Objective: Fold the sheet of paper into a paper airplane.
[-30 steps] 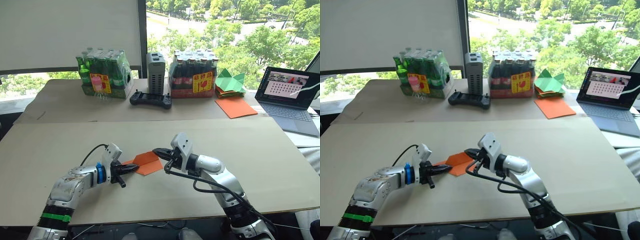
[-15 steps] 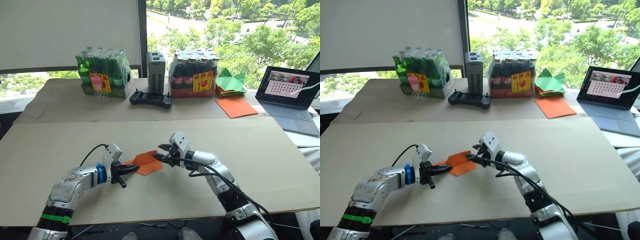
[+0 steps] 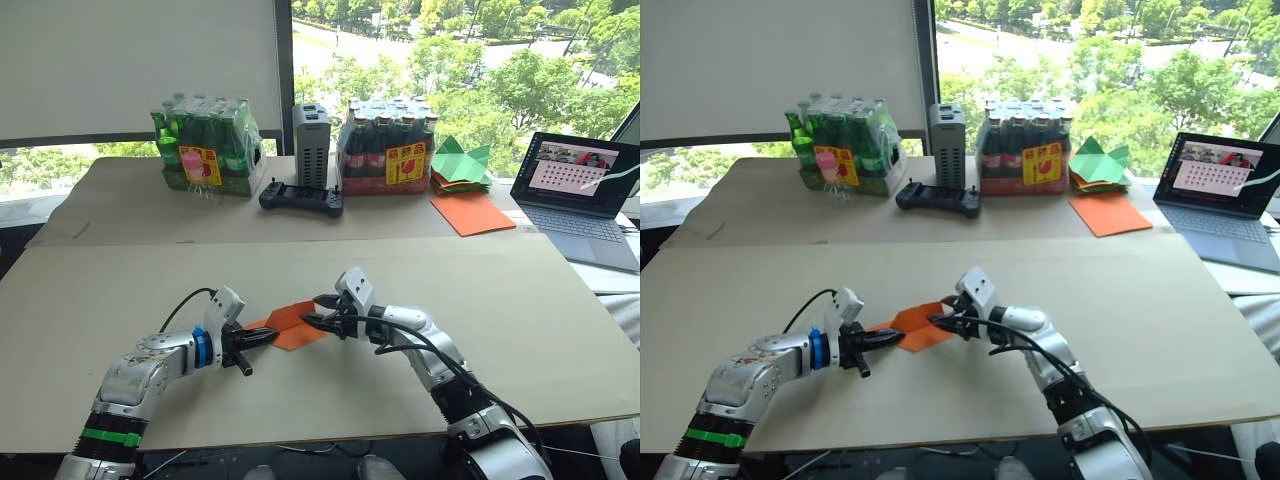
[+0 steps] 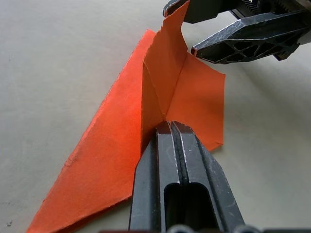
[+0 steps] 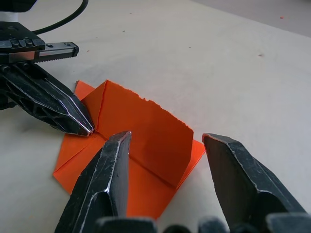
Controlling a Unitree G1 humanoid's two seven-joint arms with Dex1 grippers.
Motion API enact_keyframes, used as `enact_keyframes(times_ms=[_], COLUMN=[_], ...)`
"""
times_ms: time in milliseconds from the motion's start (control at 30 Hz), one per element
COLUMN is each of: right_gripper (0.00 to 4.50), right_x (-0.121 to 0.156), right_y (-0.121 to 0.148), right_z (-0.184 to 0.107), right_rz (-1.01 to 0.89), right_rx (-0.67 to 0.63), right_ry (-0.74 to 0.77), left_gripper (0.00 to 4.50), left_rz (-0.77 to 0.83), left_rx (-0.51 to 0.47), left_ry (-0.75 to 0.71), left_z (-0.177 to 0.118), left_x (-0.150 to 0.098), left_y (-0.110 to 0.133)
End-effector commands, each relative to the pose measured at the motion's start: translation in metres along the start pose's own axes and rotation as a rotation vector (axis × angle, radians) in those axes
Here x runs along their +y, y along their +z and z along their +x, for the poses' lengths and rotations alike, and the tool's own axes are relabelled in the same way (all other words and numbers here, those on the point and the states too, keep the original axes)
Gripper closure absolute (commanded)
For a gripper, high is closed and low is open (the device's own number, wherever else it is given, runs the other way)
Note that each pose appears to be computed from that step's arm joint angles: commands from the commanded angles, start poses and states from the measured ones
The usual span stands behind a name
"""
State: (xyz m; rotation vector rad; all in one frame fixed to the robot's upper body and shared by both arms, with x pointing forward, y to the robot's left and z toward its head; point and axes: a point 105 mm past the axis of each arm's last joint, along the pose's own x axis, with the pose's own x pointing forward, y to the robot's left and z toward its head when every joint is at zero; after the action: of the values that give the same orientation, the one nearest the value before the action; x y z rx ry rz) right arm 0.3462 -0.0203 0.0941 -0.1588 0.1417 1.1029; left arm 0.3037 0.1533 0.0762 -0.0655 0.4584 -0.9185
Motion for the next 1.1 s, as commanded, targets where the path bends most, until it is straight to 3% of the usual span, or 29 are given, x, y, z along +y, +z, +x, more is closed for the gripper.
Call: enact_keyframes(times_ms=[33,167,267,667,933,1100], right_gripper=[2.11,3.28,4.42,4.46,4.46,4.46], right_x=[0.003,0.005,0.006,0.004,0.001,-0.005], right_y=[0.017,0.017,0.016,0.017,0.021,0.046], right_z=[0.002,0.002,0.001,-0.003,-0.010,-0.020], right_rz=[-0.042,-0.047,-0.053,-0.075,-0.134,-0.272], right_rx=[-0.053,-0.047,-0.042,-0.045,-0.067,-0.144], right_ry=[0.021,0.034,0.039,0.038,0.009,-0.066], left_gripper=[4.50,4.50,4.50,4.50,4.50,4.50], left_rz=[0.013,0.013,0.012,0.008,-0.080,-0.126], left_rx=[-0.004,-0.002,-0.002,-0.018,-0.130,-0.211], left_ry=[-0.003,-0.002,-0.002,-0.040,-0.261,-0.309], left_z=[-0.001,-0.002,-0.002,-0.009,-0.040,-0.056], left_x=[-0.003,-0.003,-0.003,-0.008,-0.039,-0.047], left_y=[0.002,0.002,0.002,0.009,0.055,0.082])
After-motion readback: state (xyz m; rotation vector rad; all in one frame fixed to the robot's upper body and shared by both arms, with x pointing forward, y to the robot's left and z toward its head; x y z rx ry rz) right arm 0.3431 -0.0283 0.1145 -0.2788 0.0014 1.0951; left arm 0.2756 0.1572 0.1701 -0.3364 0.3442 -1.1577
